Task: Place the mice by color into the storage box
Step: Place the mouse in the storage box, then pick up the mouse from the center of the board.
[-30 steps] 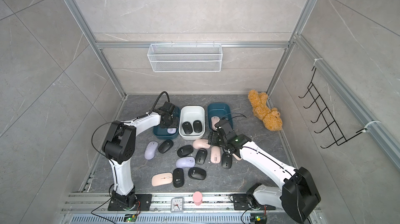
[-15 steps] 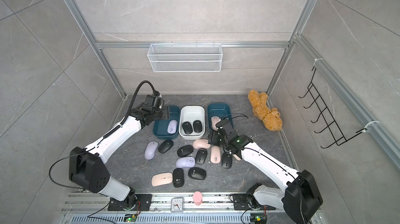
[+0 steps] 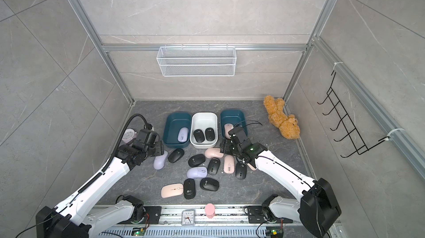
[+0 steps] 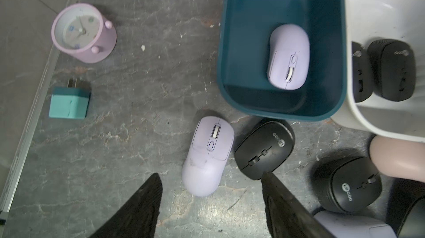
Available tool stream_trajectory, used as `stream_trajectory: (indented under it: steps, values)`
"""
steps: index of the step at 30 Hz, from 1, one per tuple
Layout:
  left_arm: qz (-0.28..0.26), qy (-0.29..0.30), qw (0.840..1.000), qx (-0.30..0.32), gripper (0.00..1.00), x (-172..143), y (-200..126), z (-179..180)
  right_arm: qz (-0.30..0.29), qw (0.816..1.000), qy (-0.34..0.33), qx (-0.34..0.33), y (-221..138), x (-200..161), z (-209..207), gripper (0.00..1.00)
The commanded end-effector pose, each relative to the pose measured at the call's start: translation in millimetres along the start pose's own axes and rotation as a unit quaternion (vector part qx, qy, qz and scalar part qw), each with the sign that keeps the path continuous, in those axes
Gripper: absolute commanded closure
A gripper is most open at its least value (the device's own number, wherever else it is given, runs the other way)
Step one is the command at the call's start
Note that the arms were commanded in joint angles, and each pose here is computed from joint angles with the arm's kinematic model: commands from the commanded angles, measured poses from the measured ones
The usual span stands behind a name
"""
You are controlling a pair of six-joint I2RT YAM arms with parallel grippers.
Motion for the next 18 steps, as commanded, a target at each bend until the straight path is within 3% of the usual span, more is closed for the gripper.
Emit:
stream_trajectory:
  steps: [1, 9, 18]
  values:
    - [0.012, -0.028, 0.999, 0.024, 0.27, -13, 7, 12, -0.001, 1.0, 0.009, 0.015, 5, 2, 5, 0.29]
    - [0.084, -0.054, 0.995, 0.026, 0.25, -35, 52, 7, -0.001, 1.0, 0.012, 0.017, 4, 3, 6, 0.29]
    - [0.107, -0.075, 0.991, 0.012, 0.22, -38, 74, 13, 0.0, 1.0, 0.009, 0.012, 2, 3, 4, 0.29]
Point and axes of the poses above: each gripper's point midway between its finger pads, its own y axis out along the fingers, its own z axis along the line the jaws close on, x = y × z, the point moved 4 cm from there along -y, back along the fingers, and after that the axes turned 14 degrees about -y, right-handed, at the moved point
